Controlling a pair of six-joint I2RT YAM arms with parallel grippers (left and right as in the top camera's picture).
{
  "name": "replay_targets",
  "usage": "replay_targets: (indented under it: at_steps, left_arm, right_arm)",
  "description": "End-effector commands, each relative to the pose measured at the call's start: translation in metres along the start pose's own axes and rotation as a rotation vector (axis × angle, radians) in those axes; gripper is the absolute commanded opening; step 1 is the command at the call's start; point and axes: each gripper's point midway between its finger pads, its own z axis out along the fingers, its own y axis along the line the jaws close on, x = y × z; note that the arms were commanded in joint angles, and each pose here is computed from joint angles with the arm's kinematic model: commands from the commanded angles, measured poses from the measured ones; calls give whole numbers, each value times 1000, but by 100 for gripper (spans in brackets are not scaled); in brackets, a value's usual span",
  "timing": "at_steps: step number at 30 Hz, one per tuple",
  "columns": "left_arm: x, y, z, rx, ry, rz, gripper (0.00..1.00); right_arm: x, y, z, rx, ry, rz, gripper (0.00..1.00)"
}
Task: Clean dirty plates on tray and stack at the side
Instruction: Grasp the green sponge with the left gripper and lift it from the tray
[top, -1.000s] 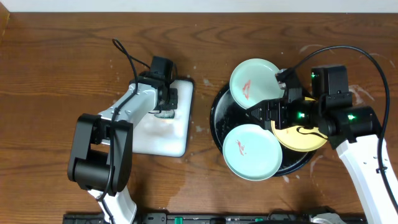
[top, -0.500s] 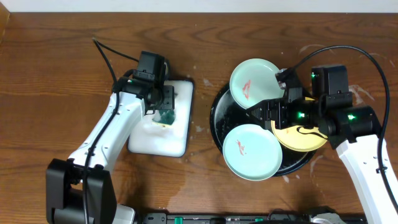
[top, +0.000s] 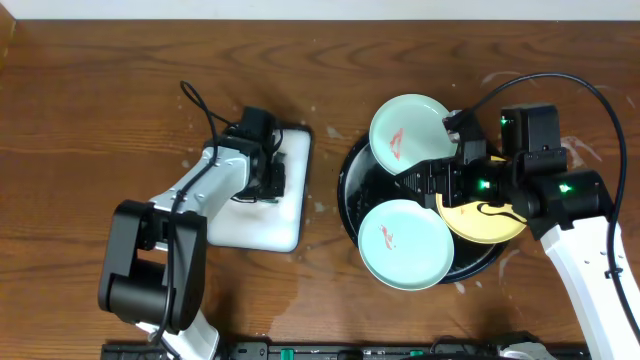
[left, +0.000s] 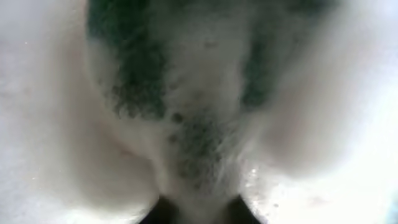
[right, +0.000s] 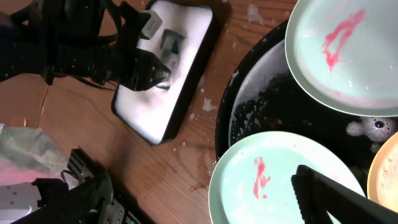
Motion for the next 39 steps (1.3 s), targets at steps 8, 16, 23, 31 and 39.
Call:
replay_targets:
  at_steps: [8,16,23,31,39]
  left_arm:
    - [-7,3,-39,-30,-13,5,38]
    - [-27,0,-62,-17,-141,9,63]
    - [-40,10,-18,-72,-166,26,64]
    - [-23,16,27,-96,-48,27,8]
    - [-48,8,-18,-73,-163,26,35]
  right_arm:
    - [-7,9,-5,-11,-28,-48,90]
    - [-7,8,-5,-7,-28,-48,90]
    - [-7,8,-5,-8,-29,-49,90]
    - [-6,8,-5,-7,-24,-45,89]
    - [-5,8,-4,-6,-19,-42,88]
